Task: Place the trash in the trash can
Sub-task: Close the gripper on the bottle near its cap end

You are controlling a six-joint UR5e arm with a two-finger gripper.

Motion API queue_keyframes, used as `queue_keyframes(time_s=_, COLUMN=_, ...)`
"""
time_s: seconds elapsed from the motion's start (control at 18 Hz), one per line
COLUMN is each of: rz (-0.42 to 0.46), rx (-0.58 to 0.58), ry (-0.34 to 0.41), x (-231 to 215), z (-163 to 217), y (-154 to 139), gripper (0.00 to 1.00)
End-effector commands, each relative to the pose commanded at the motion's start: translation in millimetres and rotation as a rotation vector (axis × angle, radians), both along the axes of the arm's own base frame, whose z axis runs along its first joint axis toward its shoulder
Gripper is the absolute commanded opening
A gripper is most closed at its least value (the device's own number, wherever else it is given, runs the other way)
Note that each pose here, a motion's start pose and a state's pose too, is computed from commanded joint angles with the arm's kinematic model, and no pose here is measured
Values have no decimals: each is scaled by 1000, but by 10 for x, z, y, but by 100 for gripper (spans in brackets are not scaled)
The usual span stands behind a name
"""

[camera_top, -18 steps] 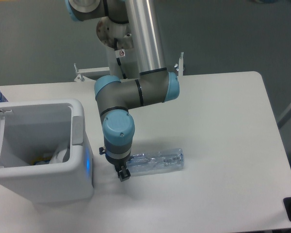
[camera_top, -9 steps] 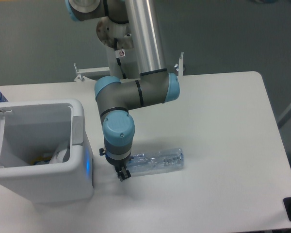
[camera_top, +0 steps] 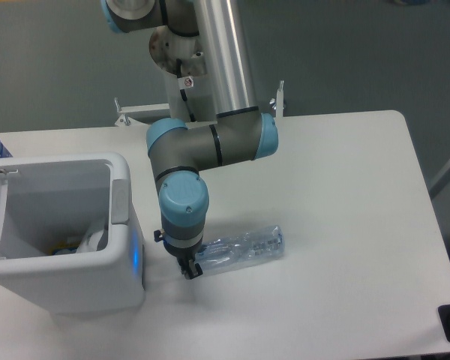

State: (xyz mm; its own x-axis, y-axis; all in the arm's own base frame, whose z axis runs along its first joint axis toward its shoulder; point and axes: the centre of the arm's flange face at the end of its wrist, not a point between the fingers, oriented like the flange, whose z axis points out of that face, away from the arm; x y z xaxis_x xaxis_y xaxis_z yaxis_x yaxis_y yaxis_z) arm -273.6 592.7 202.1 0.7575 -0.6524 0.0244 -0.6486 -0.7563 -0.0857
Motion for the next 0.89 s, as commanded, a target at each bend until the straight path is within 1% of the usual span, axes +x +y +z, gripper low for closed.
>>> queue_keyframes(time_s=0.22, rz=3, rx=2, ry=0, x=-2, z=7, y=5, gripper=47)
queue_keyframes(time_s=0.56, rz=5, rx=1, ry=1, x=-5, z=11, y=7, gripper=36)
queue_keyframes(time_s=0.89, rz=5, rx=12, ry=9, x=-21, z=103, y=12, gripper=36)
